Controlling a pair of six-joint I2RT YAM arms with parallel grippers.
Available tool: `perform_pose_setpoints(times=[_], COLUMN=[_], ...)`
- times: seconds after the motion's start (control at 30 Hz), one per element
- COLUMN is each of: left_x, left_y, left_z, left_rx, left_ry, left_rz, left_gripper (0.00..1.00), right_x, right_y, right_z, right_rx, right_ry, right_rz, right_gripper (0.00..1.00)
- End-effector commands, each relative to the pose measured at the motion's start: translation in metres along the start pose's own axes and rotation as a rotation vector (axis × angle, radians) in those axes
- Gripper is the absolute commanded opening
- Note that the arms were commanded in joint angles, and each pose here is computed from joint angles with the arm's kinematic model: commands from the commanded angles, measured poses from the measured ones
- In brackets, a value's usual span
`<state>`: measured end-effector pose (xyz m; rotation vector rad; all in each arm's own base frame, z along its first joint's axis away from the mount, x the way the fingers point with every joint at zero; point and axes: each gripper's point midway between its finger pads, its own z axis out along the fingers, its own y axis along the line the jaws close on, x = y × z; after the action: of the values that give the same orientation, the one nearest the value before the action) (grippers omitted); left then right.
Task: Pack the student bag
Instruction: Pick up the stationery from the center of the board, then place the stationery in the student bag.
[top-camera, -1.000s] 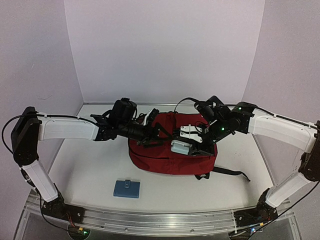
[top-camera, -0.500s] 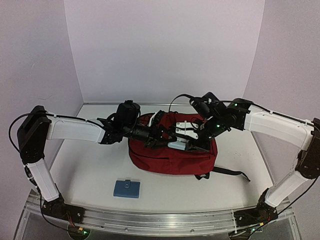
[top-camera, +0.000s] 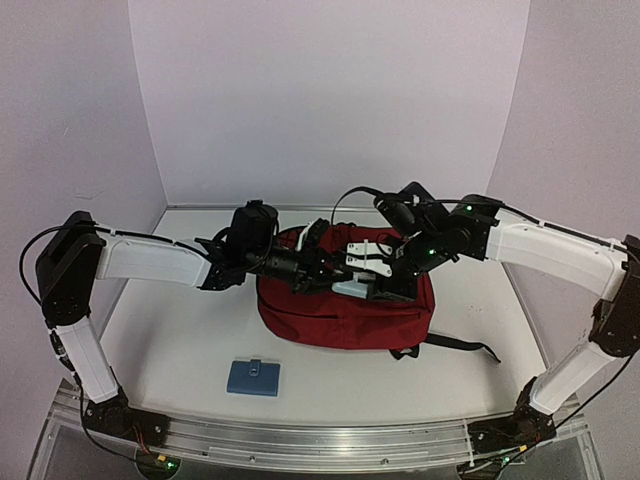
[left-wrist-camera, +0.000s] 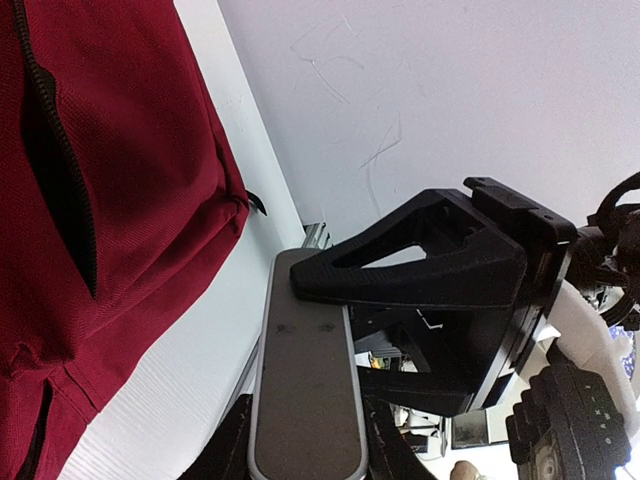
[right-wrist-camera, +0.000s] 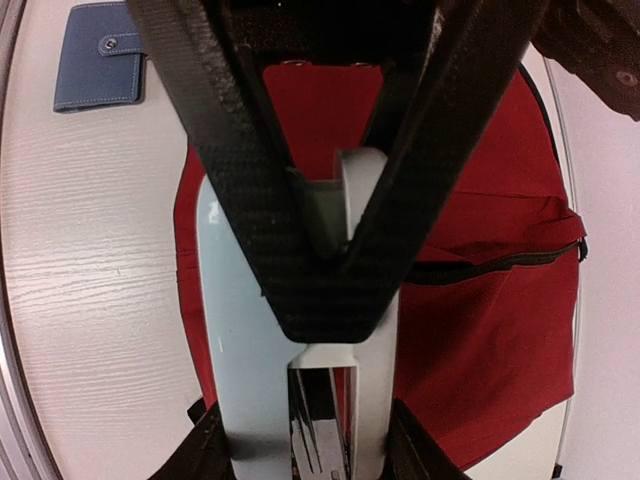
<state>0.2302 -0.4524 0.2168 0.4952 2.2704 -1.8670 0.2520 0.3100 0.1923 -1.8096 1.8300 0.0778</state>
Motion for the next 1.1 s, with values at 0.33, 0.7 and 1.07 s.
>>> perform_pose_setpoints(times=[0.33, 0.7, 1.07], left_x=[-0.034, -0.070, -0.068], left_y=[-0.009, -0.001, 0.010], left_z=[-0.061, -0.137, -0.152], left_rx=[0.029, -0.115, -0.191], left_ry=[-0.185, -0.446, -0.516], left_rz=[0.043, 0.047, 0.022], left_gripper=[0.00, 0.00, 0.00], right_x=[-0.054, -0.032, -0.022], right_y=[-0.080, -0.149, -0.154], right_z=[-0.030, 0.015, 0.068], right_rx=[0.128, 0.106, 0.256], right_ry=[-0.189, -0.183, -0.033], right_rz=[0.395, 0.874, 0.915], right_gripper=[0.97, 0.85, 0.78])
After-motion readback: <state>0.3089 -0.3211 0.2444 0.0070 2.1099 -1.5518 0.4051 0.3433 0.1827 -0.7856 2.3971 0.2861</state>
